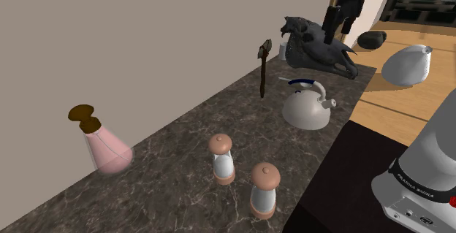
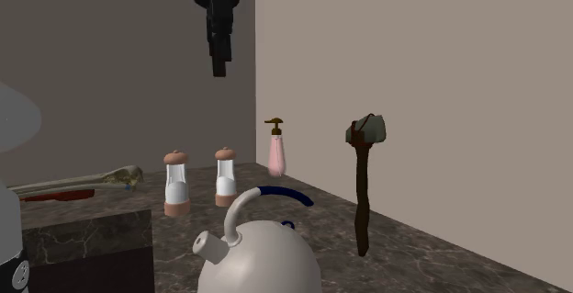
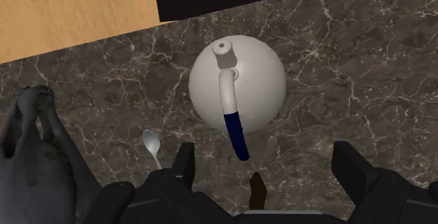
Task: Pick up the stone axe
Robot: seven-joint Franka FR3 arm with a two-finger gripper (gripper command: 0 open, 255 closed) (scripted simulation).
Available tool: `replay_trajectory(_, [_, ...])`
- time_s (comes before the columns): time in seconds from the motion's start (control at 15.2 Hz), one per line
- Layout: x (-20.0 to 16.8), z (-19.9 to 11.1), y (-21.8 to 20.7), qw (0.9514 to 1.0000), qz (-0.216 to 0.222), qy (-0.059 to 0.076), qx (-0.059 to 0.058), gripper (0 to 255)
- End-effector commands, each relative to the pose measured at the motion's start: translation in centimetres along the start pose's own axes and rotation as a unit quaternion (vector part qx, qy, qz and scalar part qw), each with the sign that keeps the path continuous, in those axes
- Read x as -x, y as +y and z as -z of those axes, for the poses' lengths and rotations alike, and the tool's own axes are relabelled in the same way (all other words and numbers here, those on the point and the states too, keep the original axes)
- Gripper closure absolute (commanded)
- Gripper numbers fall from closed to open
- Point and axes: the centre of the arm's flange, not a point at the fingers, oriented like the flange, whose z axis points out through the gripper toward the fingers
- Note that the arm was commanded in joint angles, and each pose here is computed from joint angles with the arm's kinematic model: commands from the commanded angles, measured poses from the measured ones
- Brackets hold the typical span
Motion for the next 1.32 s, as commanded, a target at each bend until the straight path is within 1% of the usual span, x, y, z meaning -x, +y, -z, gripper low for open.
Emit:
replay_trajectory(0.0, [0.0,0.0,0.0,1.0000,0.000,0.000,0.000,0])
replay_trajectory(0.13, [-2.9,-0.3,1.0,0.9990,0.043,-0.014,-0.001,0])
replay_trajectory(0.26, [-5.8,-0.7,1.7,0.9959,0.086,-0.029,-0.002,0])
replay_trajectory(0.4, [-8.8,-1.2,2.2,0.9907,0.129,-0.043,-0.003,0])
replay_trajectory(0.46, [-10.3,-1.5,2.3,0.9874,0.150,-0.050,-0.004,0])
replay_trajectory(0.59, [-13.3,-2.1,2.4,0.9792,0.192,-0.065,-0.005,0])
replay_trajectory(0.73, [-16.3,-2.8,2.3,0.9689,0.234,-0.079,-0.006,0])
replay_trajectory(0.79, [-17.8,-3.2,2.1,0.9631,0.255,-0.086,-0.007,0])
replay_trajectory(0.92, [-20.7,-4.0,1.5,0.9498,0.296,-0.100,-0.008,0])
replay_trajectory(1.06, [-23.5,-4.9,0.7,0.9346,0.337,-0.113,-0.009,0])
replay_trajectory(1.25, [-27.5,-6.4,-0.9,0.9082,0.397,-0.133,-0.010,0])
